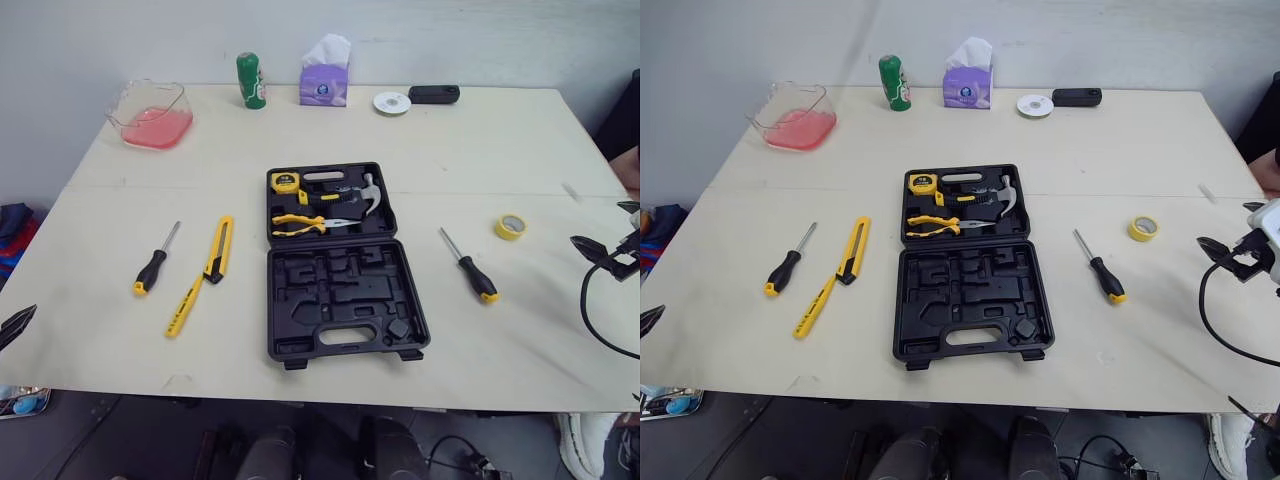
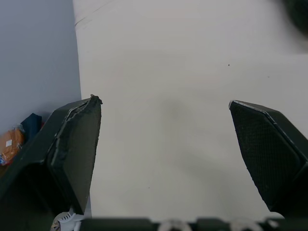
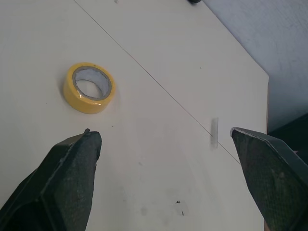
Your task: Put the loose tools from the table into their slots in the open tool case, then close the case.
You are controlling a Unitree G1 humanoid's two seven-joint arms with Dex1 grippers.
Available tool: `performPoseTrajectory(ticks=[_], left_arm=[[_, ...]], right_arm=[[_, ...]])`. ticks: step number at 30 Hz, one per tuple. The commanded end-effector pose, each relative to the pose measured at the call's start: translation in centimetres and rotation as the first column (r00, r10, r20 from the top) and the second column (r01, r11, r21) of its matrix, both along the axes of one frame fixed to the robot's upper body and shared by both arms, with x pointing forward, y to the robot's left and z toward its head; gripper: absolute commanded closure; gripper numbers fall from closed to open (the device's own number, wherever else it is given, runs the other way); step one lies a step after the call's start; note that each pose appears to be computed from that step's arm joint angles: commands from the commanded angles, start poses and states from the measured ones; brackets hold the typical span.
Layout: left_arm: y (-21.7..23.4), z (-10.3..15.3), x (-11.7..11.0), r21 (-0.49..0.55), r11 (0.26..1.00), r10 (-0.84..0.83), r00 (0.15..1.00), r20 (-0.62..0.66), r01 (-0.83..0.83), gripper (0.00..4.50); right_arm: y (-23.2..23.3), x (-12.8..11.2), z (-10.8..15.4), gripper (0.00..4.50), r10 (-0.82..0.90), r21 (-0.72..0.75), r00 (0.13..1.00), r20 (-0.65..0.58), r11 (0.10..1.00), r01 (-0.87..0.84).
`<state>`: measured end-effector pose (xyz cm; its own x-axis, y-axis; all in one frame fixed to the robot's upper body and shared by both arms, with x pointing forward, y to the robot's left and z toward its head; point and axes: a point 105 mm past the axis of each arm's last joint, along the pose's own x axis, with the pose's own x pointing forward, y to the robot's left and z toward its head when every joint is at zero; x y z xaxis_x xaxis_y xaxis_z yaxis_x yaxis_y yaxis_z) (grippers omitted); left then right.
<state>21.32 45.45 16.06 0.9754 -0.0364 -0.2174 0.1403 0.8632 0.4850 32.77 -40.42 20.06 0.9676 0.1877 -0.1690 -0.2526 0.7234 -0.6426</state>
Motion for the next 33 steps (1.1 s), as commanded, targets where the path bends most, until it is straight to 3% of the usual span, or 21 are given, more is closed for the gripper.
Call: performPoseTrajectory(ticks=[1, 4, 24, 33], left_arm=[[-0.1, 0.7, -0.1, -0.003, 1.0, -0.014, 1.0, 0.014, 0.014, 0.03], [-0.5, 0.7, -0.1, -0.064, 0.997, -0.051, 0.999, 0.002, 0.051, 0.03], [-0.9, 1.2, 0.3, -0.052, 0.996, -0.066, 0.998, 0.026, 0.067, 0.03], [-2.1, 1.6, 1.6, -0.051, 0.992, -0.112, 0.993, 0.045, 0.114, 0.03]], right_arm=[[-0.3, -0.3, 1.9, 0.0, -0.003, -0.013, 0.998, 0.067, 1.0, 0.004], [-0.2, -0.2, 1.8, 0.0, 0.0, -0.013, 0.998, 0.065, 1.0, 0.001], [0.3, 0.0, 1.5, 0.0, 0.018, -0.015, 0.998, 0.059, 1.0, -0.017], [1.9, 0.2, 1.4, 0.0, 0.096, 0.01, 0.994, 0.061, 0.995, -0.096]])
